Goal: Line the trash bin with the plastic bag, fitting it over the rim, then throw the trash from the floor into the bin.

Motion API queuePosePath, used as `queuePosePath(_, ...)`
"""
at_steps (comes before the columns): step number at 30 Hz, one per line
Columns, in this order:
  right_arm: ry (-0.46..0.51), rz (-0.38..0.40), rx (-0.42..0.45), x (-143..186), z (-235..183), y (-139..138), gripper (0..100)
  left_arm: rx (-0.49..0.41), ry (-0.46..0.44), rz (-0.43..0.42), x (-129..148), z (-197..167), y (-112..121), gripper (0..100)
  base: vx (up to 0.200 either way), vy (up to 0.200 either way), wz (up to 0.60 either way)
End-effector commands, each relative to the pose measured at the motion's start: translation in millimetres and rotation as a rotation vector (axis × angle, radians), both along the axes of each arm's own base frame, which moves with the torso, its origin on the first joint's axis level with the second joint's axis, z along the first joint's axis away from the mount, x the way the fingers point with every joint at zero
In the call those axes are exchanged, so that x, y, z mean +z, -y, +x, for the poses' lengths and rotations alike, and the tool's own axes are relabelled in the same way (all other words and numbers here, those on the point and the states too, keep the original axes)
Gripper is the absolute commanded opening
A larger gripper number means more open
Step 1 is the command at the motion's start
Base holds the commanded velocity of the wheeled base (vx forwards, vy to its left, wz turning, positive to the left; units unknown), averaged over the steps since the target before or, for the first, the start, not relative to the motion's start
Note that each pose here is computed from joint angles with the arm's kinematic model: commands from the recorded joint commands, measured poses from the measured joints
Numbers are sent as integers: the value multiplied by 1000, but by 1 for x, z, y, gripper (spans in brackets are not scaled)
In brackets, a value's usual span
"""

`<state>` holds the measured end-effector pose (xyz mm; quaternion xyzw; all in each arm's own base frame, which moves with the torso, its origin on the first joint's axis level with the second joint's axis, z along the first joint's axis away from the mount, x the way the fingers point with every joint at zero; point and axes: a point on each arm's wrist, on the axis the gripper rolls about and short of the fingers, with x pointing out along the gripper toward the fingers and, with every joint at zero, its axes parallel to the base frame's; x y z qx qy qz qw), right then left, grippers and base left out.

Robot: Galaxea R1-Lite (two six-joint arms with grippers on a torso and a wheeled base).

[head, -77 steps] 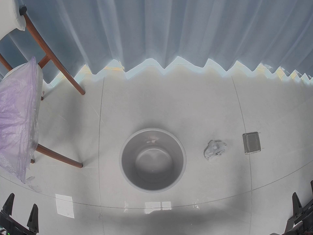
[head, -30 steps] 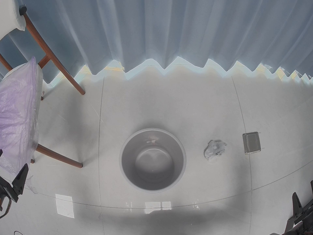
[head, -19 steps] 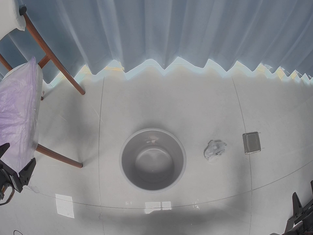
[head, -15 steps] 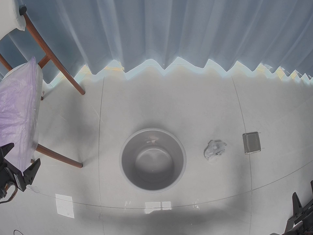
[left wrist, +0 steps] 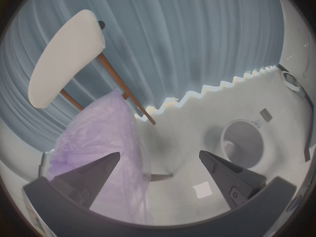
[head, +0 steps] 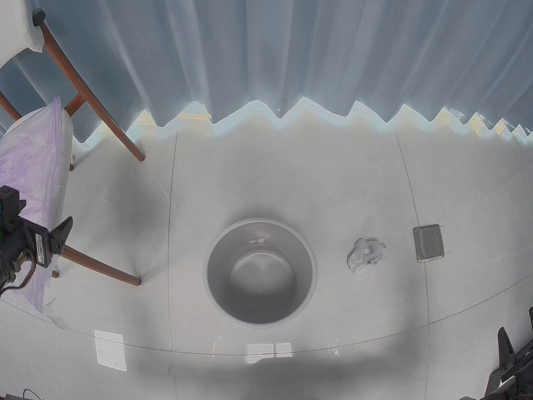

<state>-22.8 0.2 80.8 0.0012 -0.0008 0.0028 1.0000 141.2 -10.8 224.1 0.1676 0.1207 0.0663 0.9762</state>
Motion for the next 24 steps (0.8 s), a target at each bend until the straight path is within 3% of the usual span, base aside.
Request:
queuePosePath(1, -2, 1, 1, -5, 0, 0, 100, 84, -39, 27, 4, 36, 4, 100, 0, 0, 0)
queuePosePath(9, -2, 1, 1, -5, 0, 0, 100, 176, -21, 36, 12, 79, -3, 100, 0, 0, 0)
queuePosePath(16, 0, 1, 1, -5, 0, 0, 100, 205, -4, 53, 17, 99, -5, 100, 0, 0, 0)
queuePosePath(17, 0, -1, 1, -5, 0, 0, 100, 251, -5, 62, 18, 104, -9, 100, 0, 0, 0)
queuePosePath(24, -2, 1, 1, -5, 0, 0, 100, 315, -26, 77, 15, 122, -26, 100, 0, 0, 0)
